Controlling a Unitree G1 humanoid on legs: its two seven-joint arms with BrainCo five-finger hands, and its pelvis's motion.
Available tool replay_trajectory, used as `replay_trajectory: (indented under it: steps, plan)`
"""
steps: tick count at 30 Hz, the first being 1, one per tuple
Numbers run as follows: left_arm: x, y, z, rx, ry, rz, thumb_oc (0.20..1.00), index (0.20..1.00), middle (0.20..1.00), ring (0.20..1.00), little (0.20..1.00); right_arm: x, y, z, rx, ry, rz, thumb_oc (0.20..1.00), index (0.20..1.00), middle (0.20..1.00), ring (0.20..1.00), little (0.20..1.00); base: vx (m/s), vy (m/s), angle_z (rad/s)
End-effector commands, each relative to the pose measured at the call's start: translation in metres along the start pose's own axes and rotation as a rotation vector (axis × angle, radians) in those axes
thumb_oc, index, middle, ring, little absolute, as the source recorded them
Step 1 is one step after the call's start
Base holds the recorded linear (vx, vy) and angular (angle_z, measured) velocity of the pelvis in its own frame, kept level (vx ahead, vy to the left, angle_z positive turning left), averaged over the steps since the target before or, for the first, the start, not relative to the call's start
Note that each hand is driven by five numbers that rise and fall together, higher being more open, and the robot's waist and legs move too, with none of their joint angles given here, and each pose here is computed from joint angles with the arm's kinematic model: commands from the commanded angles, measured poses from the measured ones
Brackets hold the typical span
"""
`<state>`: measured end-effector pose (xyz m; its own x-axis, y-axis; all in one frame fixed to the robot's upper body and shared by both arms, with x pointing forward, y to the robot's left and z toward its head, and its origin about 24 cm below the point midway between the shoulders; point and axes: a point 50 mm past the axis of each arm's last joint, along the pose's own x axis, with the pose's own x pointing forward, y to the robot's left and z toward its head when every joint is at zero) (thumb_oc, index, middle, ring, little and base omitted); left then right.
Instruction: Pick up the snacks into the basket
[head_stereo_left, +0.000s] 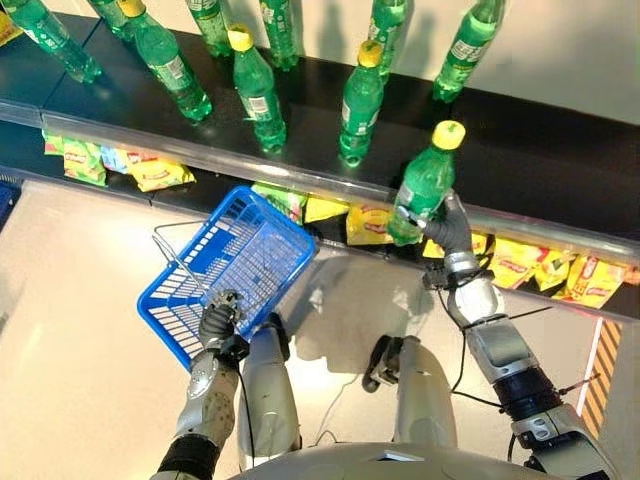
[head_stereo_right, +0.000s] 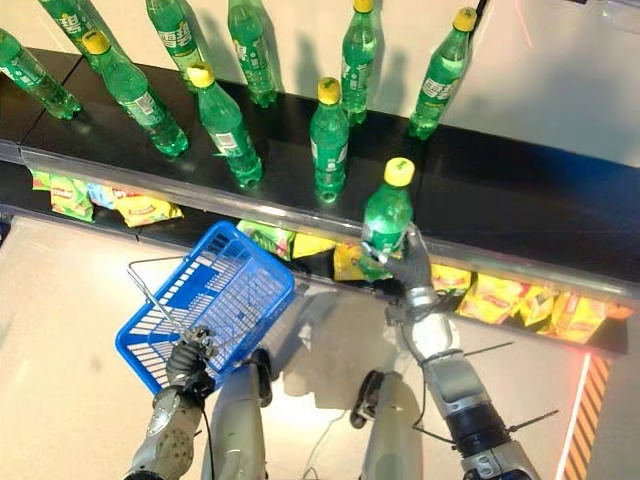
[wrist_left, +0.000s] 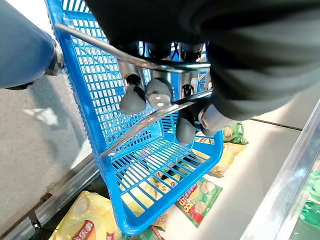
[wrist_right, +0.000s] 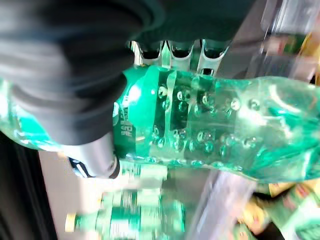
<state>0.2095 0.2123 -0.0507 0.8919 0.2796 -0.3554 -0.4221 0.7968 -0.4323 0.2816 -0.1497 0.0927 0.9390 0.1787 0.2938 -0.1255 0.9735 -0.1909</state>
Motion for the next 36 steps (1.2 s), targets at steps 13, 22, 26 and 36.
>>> replay_trajectory:
  steps: [13, 22, 26, 36]
  plan:
    - [-0.009, -0.059, 0.064, 0.044, -0.27, -0.383, 0.2, 0.2, 0.2, 0.2, 0.2, 0.065, 0.092, 0.065, 0.167, -0.23, 0.394, 0.2, 0.2, 0.2, 0.2, 0.2, -0.01, -0.034, 0.19]
    - [-0.011, -0.087, 0.077, 0.068, -0.299, -0.511, 0.2, 0.2, 0.2, 0.2, 0.2, 0.104, 0.117, 0.089, 0.196, -0.228, 0.359, 0.2, 0.2, 0.2, 0.2, 0.2, 0.0, -0.05, 0.37]
    - [-0.014, -0.099, 0.082, 0.084, -0.312, -0.58, 0.2, 0.2, 0.2, 0.2, 0.2, 0.119, 0.122, 0.095, 0.234, -0.201, 0.309, 0.2, 0.2, 0.2, 0.2, 0.2, 0.01, -0.048, 0.38]
    - [-0.029, -0.138, 0.095, 0.112, -0.337, -0.808, 0.2, 0.2, 0.2, 0.2, 0.2, 0.144, 0.12, 0.079, 0.146, -0.055, 0.213, 0.2, 0.2, 0.2, 0.2, 0.2, 0.01, -0.016, 0.35]
